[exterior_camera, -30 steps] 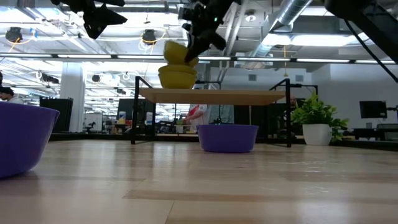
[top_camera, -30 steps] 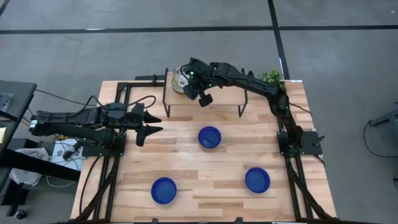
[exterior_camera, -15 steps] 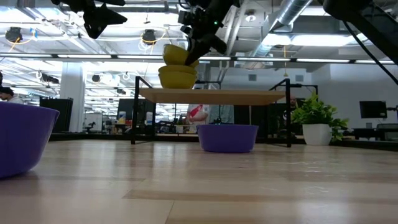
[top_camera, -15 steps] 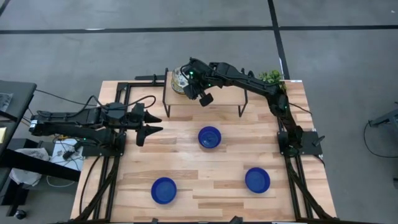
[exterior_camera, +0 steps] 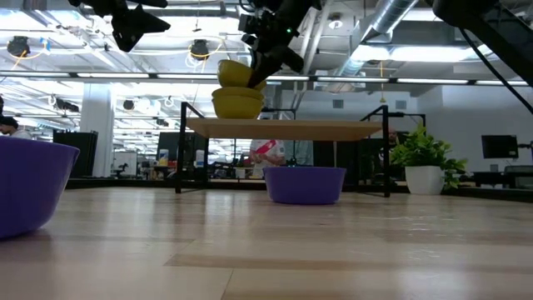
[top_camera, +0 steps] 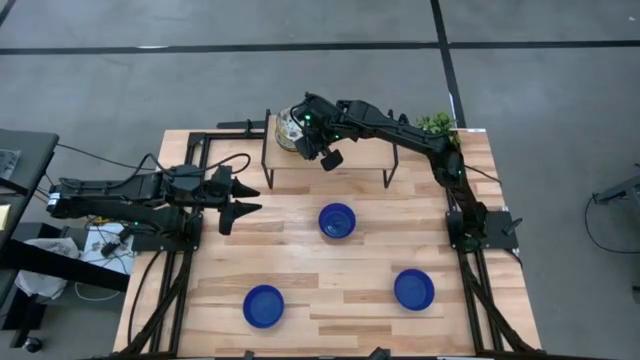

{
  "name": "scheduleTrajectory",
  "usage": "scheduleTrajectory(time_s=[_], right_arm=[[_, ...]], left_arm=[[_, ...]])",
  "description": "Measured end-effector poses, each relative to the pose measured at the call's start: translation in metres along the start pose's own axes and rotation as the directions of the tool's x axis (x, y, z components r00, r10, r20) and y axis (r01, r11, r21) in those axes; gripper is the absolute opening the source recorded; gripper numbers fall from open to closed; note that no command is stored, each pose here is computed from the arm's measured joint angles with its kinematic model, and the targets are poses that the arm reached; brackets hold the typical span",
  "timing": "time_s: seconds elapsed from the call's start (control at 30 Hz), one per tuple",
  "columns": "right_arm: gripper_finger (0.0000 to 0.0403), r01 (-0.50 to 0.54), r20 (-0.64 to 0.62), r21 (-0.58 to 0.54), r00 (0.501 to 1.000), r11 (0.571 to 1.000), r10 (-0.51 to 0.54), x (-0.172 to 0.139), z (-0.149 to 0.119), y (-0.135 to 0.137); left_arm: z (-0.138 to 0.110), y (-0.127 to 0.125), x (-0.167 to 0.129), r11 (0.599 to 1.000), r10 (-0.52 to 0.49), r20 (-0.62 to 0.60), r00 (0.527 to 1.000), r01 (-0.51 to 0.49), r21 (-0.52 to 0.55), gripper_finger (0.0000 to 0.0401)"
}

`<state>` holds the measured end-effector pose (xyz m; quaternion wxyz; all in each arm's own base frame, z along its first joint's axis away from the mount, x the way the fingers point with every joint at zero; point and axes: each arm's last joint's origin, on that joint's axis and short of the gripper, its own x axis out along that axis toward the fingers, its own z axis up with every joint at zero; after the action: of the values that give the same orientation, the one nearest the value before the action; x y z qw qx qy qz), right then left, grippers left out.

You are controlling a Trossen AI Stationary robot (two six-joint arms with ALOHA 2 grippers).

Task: Pick & Place Mini bowls
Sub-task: Stack the white bowl on top of the white bowls on the shelf

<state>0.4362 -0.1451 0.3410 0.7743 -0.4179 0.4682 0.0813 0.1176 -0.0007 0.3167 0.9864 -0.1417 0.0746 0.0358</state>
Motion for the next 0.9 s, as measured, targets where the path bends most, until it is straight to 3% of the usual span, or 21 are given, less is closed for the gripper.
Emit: scheduleTrajectory(time_s=[0.9], right_arm=[[0.0057, 0.024, -0.021, 0.000, 0.999, 1.000, -0.024, -0.0001, 0.0004, -0.0011]], left_arm=[[-0.0002, 0.0000, 0.0001, 1.000, 0.000, 0.000, 1.000, 0.000, 0.000, 0.0192]])
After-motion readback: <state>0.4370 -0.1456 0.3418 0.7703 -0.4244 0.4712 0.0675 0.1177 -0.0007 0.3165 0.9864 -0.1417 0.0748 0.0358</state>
